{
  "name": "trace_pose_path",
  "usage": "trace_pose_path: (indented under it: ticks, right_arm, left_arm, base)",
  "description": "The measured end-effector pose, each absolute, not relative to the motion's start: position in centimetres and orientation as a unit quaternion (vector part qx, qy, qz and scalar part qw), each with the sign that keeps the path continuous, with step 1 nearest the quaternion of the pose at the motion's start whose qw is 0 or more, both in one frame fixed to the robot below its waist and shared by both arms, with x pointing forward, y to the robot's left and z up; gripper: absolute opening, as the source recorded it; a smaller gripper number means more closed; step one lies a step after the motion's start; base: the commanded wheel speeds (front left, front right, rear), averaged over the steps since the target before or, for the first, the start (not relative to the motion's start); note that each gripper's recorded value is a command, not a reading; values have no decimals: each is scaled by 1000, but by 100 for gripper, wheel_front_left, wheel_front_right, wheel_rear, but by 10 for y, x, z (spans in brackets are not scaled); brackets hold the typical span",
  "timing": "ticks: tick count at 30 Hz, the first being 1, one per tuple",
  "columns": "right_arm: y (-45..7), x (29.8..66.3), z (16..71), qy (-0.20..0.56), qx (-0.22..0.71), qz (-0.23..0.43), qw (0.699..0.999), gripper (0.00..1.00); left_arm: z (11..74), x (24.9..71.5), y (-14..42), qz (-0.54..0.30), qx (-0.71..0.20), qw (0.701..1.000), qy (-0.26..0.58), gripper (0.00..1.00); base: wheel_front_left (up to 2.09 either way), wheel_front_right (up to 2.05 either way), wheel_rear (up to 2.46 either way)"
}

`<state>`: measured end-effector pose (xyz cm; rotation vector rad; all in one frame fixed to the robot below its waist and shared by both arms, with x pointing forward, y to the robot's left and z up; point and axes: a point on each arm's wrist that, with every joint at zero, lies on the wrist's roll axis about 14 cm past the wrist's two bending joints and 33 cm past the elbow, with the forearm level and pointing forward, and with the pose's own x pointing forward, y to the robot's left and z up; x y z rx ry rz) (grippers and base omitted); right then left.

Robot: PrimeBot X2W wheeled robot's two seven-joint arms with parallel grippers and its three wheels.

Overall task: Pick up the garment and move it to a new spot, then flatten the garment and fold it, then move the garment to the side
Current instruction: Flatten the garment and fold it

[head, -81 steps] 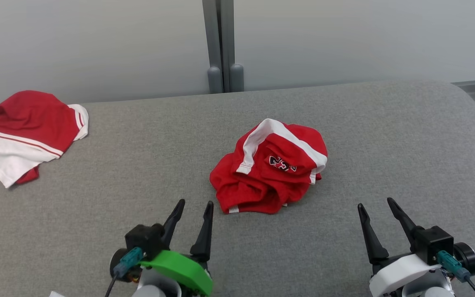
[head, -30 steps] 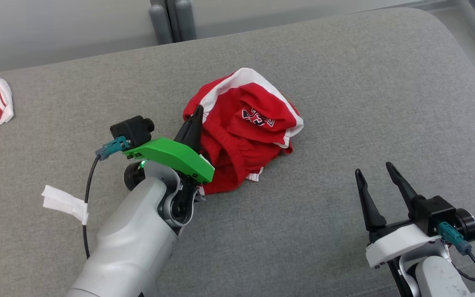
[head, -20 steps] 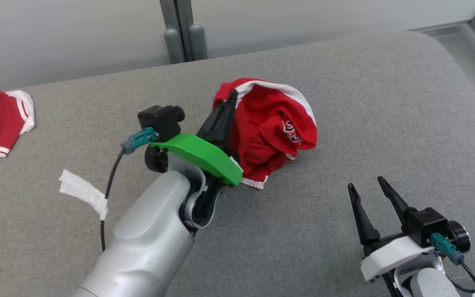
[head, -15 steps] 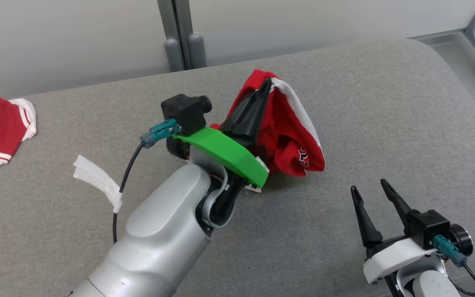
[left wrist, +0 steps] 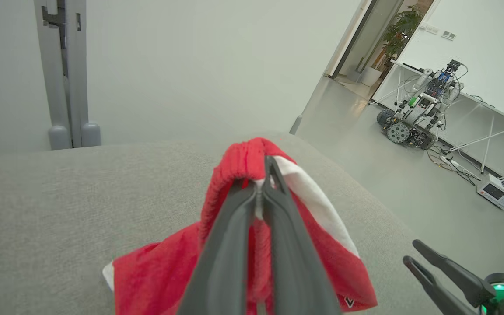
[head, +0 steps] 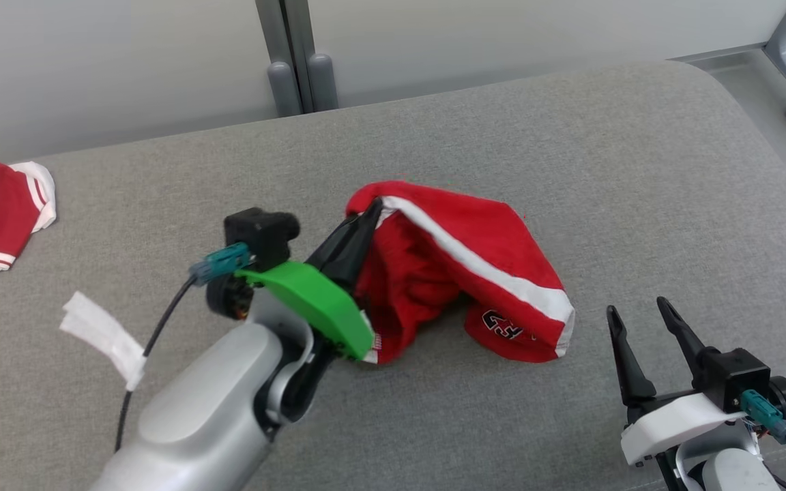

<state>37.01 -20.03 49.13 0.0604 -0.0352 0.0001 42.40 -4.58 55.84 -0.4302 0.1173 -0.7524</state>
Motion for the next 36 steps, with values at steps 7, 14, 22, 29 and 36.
trace_pose_path:
  ticks: [7,14,22,29,36]
  right_arm:
    - [-194,377,489,-14,32,10,999,100]
    - [-185,384,486,-11,32,23,999,100]
    - [-179,390,484,-8,28,32,999,100]
    - [-180,389,488,-13,27,32,999,100]
    - [-179,383,492,-18,27,33,999,100]
  left_arm:
    - [498,422,47,-262,-182,939,126,0]
    - [447,402,113,-177,-174,951,183,0]
    - [414,390,118,-144,-202,947,205,17]
    - [403,385,126,-128,-215,946,205,100]
    - [410,377,135,-112,-212,955,175,100]
  base:
    - [0,0,0]
    - [0,0,0]
    - [0,0,0]
    - [0,0,0]
    - [0,0,0]
